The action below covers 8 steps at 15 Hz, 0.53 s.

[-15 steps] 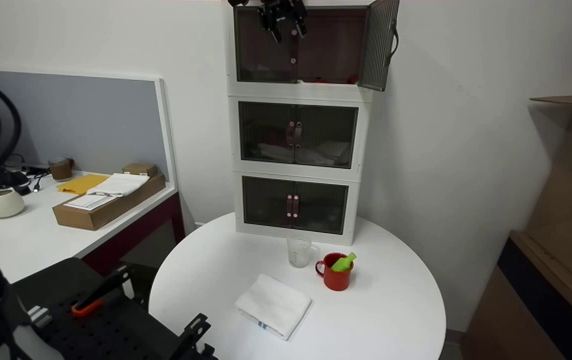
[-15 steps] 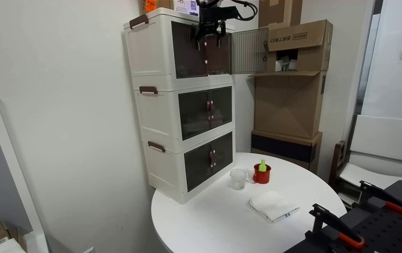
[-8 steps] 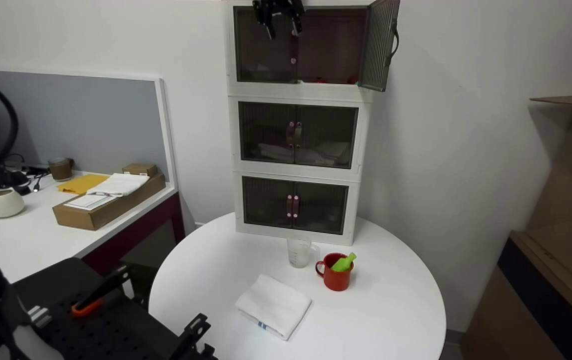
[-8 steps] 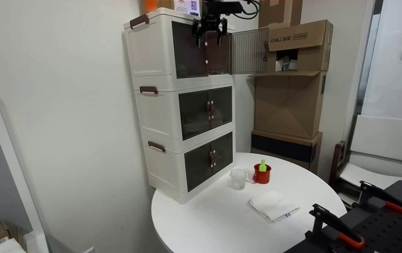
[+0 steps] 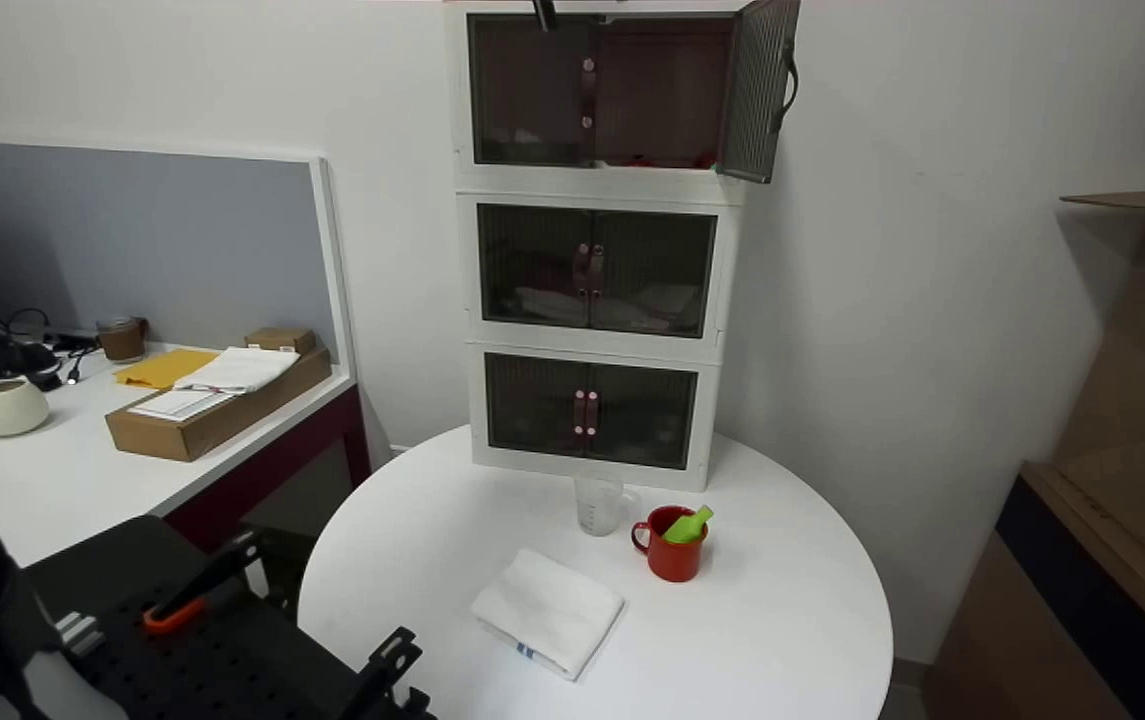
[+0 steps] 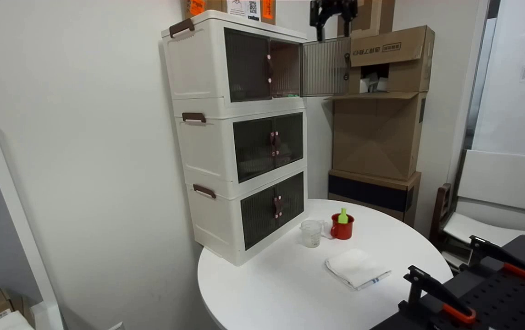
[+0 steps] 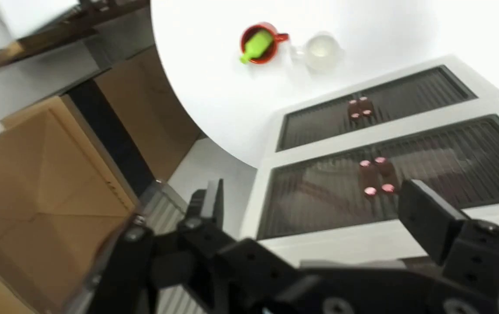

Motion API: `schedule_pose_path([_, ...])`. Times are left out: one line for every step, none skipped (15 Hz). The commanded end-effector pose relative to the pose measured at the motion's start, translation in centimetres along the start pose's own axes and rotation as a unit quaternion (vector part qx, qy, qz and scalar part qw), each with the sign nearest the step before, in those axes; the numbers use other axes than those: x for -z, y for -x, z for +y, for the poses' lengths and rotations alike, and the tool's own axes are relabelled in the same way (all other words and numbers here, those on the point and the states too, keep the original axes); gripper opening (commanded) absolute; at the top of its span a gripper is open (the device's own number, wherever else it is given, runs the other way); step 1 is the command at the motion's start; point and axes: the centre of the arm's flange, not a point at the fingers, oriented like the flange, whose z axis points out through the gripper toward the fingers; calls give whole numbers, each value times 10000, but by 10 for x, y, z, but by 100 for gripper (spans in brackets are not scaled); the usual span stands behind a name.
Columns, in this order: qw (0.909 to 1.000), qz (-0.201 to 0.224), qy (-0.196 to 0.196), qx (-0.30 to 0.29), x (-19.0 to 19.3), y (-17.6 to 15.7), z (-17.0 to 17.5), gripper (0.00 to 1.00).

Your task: Close the doors to the top compartment

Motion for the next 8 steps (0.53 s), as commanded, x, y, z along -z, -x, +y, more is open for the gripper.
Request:
schedule_pose_path([9987,-111,462,207,9,64,74,100])
schedule_pose_path([9978,-91,596,272,10,75,96,100])
schedule_pose_path([9970,-73,696,340,5,81,118,100])
schedule_pose_path([9962,-98,795,344,4,87,136,100])
schedule_pose_path([9962,-128,820,277,-3,89,159,100])
schedule_pose_path([9960,-131,872,135,-8,92,176,100])
schedule_pose_path([9964,-71,843,-7,-15,87,194,100])
schedule_pose_path([9969,7,767,-153,-20,83,209,100])
